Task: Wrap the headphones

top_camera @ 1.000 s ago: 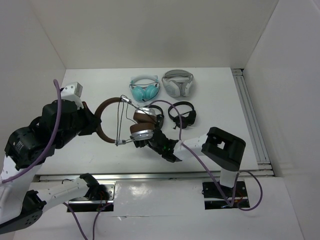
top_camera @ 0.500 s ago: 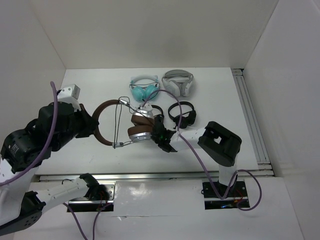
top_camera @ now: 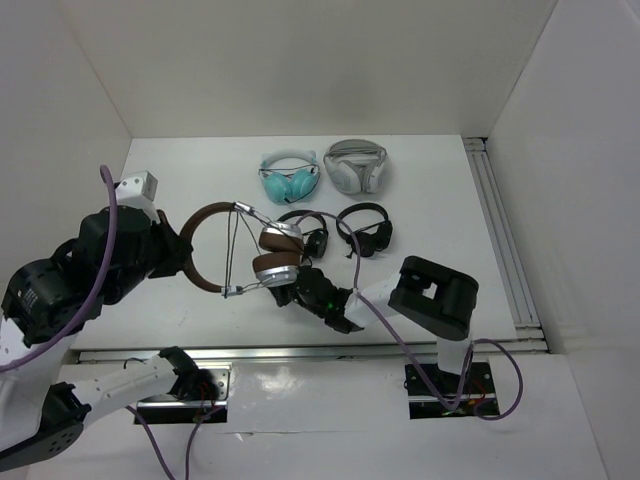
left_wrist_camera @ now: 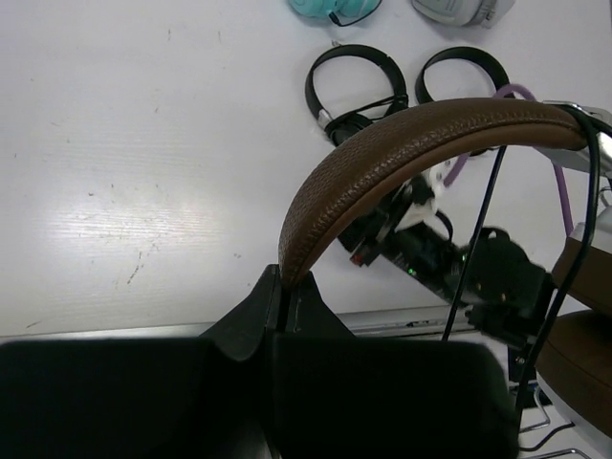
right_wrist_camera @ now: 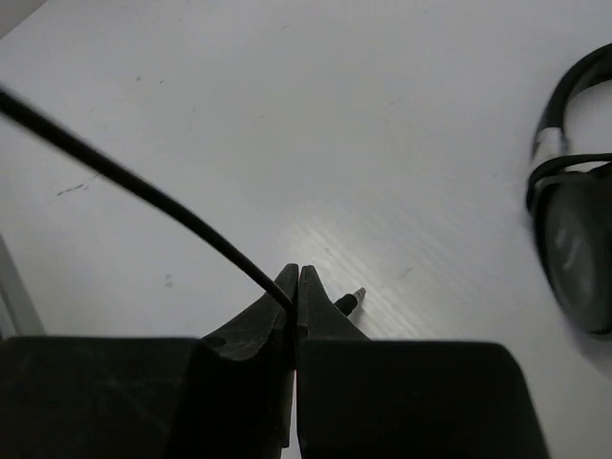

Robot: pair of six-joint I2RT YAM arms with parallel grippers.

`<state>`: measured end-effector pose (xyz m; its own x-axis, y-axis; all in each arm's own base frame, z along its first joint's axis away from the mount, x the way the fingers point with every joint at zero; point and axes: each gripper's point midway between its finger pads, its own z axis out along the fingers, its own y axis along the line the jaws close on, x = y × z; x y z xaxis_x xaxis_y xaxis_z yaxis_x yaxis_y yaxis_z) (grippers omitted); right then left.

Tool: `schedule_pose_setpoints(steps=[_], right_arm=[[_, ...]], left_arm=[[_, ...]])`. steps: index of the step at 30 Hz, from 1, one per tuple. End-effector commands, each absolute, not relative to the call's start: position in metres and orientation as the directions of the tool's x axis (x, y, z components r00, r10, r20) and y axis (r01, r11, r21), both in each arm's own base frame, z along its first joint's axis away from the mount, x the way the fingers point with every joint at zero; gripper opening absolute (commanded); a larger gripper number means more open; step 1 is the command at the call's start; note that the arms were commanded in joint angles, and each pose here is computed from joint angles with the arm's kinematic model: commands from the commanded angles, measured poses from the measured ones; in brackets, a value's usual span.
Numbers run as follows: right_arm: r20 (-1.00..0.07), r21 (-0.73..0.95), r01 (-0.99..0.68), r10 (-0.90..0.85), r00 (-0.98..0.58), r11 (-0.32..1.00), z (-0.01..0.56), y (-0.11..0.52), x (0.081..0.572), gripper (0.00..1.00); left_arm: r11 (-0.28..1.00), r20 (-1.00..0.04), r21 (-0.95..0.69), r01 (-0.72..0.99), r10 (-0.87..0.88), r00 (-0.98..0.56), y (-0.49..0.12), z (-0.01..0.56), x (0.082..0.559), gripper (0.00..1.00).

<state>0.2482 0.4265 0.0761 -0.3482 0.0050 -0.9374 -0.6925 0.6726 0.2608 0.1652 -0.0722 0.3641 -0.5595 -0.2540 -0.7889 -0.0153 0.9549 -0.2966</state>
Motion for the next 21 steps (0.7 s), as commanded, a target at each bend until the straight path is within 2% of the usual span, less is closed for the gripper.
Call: schedule_pose_setpoints(steps=[1,6,12,13,17,21], right_arm=[[-0.95,0.277,-0.753,0.055,-0.306,0.596,0.107,0.448,0.21,0.0],[-0.971,0.192,-0.747,0.011,-0.24,0.636,0.112,0.451,0.17,0.0],[-0.984,0.113,-0.75,-0.034,-0.177,0.652,0.139,0.462,0.116,0.0],[-0.982,0.07,-0.765,-0.089,-0.164,0.64,0.133,0.463,0.102,0.0],[-0.984,-0.001,-0.754,-0.136,-0.117,0.657,0.159,0.472,0.073,0.0],[-0.977,-0.048,-0.783,-0.192,-0.092,0.62,0.179,0.478,0.048,0.0]], left_arm=[[0.909,-0.802,-0.413,-0.047,-0.388,-0.454,-0.078,0.384,0.181,0.0],[0.907,-0.796,-0.411,-0.089,-0.405,-0.45,-0.077,0.372,0.187,0.0],[0.889,-0.8,-0.397,-0.23,-0.458,-0.389,-0.057,0.364,0.195,0.0],[0.883,-0.802,-0.387,-0.265,-0.464,-0.376,-0.053,0.358,0.197,0.0],[0.87,-0.806,-0.353,-0.345,-0.47,-0.36,-0.043,0.34,0.203,0.0],[0.853,-0.798,-0.344,-0.392,-0.486,-0.356,-0.039,0.328,0.205,0.0]])
